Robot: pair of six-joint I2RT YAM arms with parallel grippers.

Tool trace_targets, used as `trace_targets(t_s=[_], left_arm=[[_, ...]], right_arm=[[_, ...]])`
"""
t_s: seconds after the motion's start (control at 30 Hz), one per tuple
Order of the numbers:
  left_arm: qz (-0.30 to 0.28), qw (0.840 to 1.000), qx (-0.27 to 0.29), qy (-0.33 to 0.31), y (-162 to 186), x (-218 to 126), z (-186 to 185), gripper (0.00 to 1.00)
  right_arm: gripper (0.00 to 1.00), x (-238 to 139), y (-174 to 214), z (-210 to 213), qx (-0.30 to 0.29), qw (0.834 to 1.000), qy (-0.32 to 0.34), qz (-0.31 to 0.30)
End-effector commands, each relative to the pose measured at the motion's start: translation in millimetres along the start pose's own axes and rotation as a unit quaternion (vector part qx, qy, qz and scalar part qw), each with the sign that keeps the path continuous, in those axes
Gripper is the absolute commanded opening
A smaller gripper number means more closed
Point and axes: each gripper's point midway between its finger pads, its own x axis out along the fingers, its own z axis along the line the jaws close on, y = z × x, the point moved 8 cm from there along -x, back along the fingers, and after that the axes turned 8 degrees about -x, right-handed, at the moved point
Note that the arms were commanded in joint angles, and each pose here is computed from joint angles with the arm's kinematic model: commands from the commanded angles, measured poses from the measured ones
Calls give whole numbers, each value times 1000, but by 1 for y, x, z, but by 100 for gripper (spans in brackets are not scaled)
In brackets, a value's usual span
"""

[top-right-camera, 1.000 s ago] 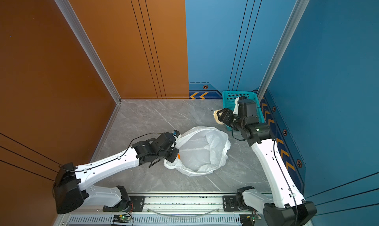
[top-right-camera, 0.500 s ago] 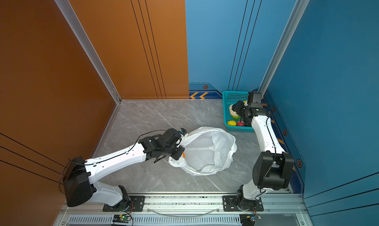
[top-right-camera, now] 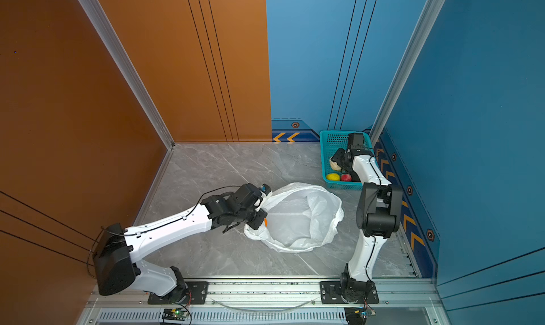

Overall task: Untie the knot of the plastic bag and take out the fruit
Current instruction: 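Open the right gripper to drop the pear into the basket, then move the right gripper back into the bag toward the orange tangerine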

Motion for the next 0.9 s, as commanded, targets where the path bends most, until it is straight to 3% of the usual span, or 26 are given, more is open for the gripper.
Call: trace_targets(t_s=[0.0, 0.2, 0.47, 0.87], left_arm=[[-11, 1000, 0, 12, -6, -4, -5, 0], [-11, 1000, -3, 13, -3, -4, -4, 0], [-14, 1000, 4, 14, -4, -5, -5, 0], [-24, 999, 7, 19, -5, -7, -5, 0]], right_arm=[[69, -1, -8, 0, -21, 999, 23, -7], [78, -7, -8, 0, -30, 999, 37, -4], [82, -32, -13, 8, -40, 999, 29, -14], [84, -111, -2, 37, -60, 997, -53, -14]])
